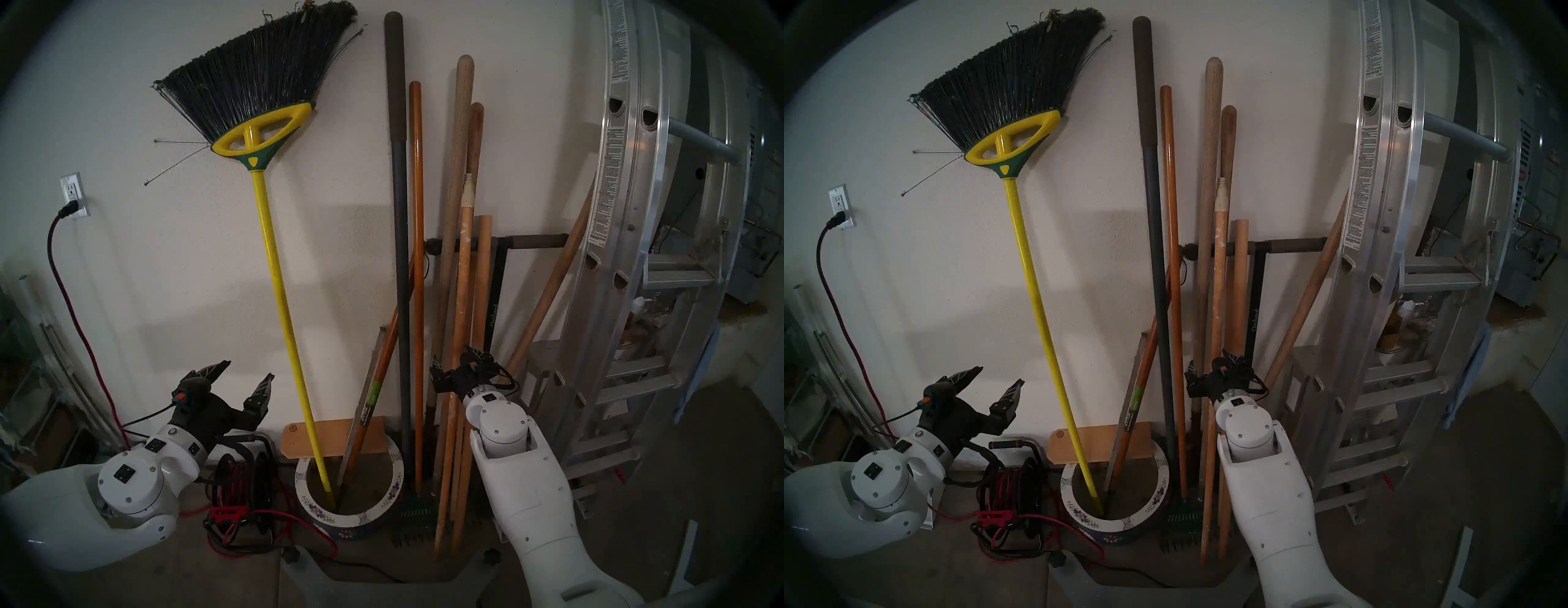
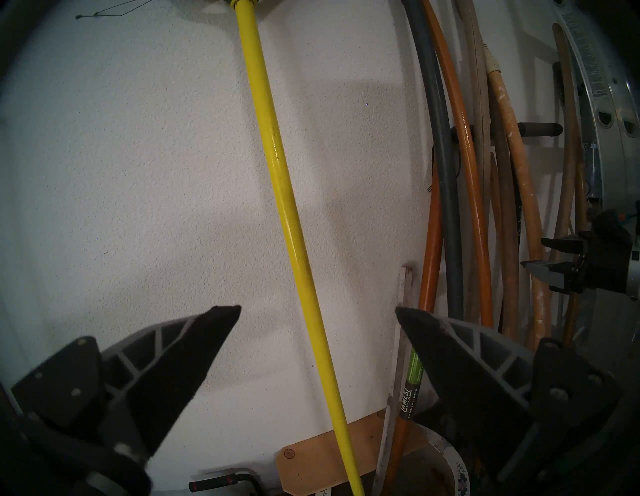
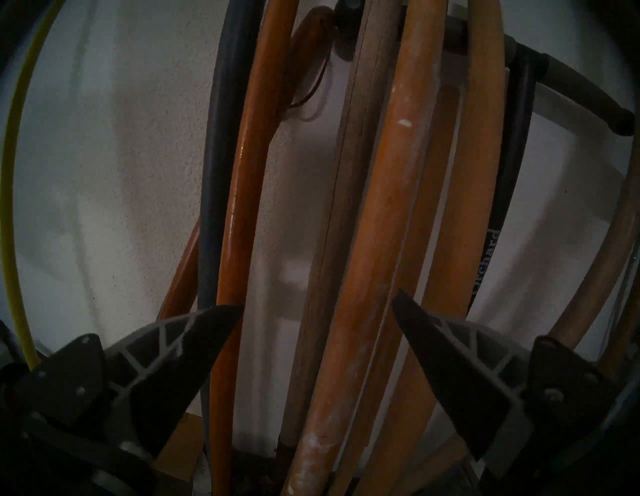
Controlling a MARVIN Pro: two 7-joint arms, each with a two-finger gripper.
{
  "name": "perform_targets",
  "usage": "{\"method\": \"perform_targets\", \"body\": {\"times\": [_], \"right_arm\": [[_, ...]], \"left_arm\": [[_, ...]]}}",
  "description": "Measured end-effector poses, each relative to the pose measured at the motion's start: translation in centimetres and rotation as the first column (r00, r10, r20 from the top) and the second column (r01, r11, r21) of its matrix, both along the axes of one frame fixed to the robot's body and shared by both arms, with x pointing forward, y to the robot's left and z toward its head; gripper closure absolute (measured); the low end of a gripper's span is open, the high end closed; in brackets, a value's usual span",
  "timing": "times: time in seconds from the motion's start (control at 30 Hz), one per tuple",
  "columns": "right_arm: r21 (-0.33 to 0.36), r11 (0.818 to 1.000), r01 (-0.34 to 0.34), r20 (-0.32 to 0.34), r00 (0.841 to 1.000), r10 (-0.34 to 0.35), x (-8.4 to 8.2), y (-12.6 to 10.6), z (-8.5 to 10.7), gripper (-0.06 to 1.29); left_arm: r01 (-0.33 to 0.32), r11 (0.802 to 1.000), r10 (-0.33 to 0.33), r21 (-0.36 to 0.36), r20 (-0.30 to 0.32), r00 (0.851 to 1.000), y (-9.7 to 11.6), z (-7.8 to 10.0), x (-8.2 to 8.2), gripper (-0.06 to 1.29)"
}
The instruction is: Put wooden sticks into the pot
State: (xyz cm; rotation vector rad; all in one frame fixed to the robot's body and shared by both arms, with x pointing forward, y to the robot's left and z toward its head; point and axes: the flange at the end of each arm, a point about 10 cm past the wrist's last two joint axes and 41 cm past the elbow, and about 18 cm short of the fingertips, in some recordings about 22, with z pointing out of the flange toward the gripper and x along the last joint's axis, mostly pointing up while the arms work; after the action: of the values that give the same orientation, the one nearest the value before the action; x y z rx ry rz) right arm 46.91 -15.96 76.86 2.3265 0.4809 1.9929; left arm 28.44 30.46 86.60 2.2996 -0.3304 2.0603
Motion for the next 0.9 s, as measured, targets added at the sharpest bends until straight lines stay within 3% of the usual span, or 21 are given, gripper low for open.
{"method": "perform_targets", "body": {"times": [0.4, 0.43, 0.5, 0.57, 0.9], "right_arm": [[-0.008, 1.000, 0.017, -0.056, 0.998, -0.017, 3.4, -0.8, -0.9, -0.01], [-0.008, 1.000, 0.018, -0.061, 0.998, -0.019, 3.6, -1.0, -1.0, 0.14], [-0.009, 1.000, 0.021, -0.069, 0.997, -0.021, 3.9, -1.4, -1.2, 0.67], [-0.004, 1.000, 0.015, -0.074, 0.997, -0.016, 4.3, -1.7, -1.4, 1.07], [0.033, 0.999, -0.039, -0.054, 0.998, 0.041, 5.8, -1.6, -2.0, 1.06]], "left_arm": [[0.003, 1.000, -0.003, -0.001, -0.001, 1.000, 0.0, 0.0, 0.0, -0.04], [0.003, 1.000, -0.003, -0.001, -0.001, 1.000, 0.0, 0.0, 0.0, -0.04], [0.003, 1.000, -0.003, -0.001, -0.002, 1.000, 0.0, 0.0, 0.0, -0.04], [0.004, 1.000, -0.004, -0.001, -0.002, 1.000, 0.0, 0.0, 0.0, -0.04], [0.008, 1.000, -0.008, -0.003, -0.003, 1.000, 0.0, 0.1, -0.1, -0.04]]}}
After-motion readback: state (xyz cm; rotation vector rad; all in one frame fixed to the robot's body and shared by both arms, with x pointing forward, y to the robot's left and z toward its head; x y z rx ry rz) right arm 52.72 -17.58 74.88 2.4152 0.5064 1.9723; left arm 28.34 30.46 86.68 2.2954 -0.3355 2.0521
